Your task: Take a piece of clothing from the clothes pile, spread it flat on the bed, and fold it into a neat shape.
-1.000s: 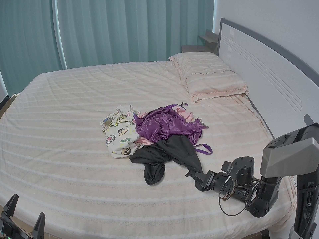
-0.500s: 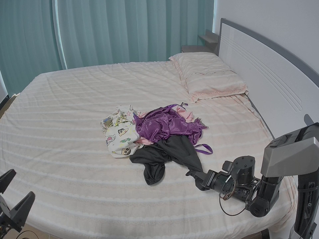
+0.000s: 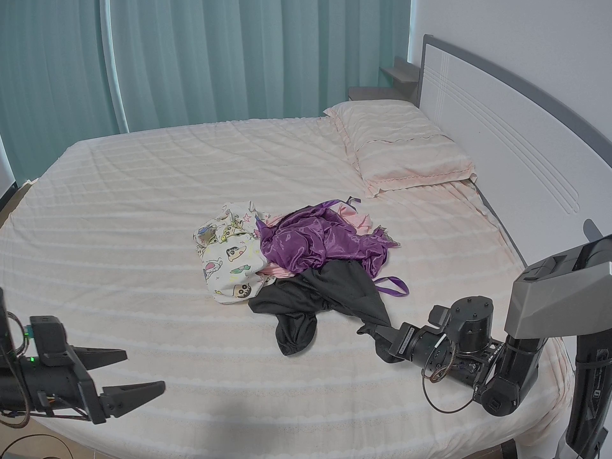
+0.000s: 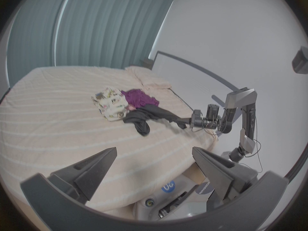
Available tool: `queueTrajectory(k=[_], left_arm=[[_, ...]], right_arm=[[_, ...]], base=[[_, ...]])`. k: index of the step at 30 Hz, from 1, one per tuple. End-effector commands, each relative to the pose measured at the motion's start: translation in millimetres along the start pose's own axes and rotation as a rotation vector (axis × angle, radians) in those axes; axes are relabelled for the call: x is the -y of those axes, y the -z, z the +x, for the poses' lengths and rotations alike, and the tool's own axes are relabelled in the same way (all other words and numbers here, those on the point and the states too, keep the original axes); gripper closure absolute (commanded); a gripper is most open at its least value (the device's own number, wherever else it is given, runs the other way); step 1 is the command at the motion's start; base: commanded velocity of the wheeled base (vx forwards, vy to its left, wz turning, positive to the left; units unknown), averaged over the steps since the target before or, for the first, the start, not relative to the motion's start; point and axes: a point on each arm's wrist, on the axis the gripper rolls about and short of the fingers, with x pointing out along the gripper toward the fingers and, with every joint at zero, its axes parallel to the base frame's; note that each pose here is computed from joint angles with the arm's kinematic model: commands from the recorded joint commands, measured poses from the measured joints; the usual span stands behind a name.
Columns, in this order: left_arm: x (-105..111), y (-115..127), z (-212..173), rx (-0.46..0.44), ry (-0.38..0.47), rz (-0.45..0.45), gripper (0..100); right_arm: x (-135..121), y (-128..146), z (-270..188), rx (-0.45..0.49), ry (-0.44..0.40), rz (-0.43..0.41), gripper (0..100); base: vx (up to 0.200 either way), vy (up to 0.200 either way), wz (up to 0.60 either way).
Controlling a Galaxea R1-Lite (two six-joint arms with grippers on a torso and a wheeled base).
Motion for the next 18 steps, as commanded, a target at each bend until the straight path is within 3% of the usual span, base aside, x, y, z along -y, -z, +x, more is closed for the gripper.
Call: queueTrajectory(k=[1, 8, 14, 18], left_arm=[[-14.5, 2.3, 56.2, -0.217, 0.037, -0.05, 0], [-33.9, 3.2, 113.5, -0.241, -0.003, -0.042, 0], [-31.7, 11.3, 152.6, -0.254, 0.006, -0.005, 0], [-31.7, 13.0, 190.1, -0.251, -0.058, -0.024, 0]], right_arm=[[-0.6, -2.2, -1.1, 0.007, -0.002, 0.001, 100], [-0.6, -2.2, -1.1, 0.007, -0.002, -0.001, 100], [0.2, -2.0, -1.2, 0.006, 0.001, 0.0, 100], [1.6, -0.6, -1.9, 0.0, 0.008, 0.001, 100]], base=[[0.0, 0.0, 0.0], [0.0, 0.0, 0.0], [0.0, 0.0, 0.0], [0.0, 0.0, 0.0]])
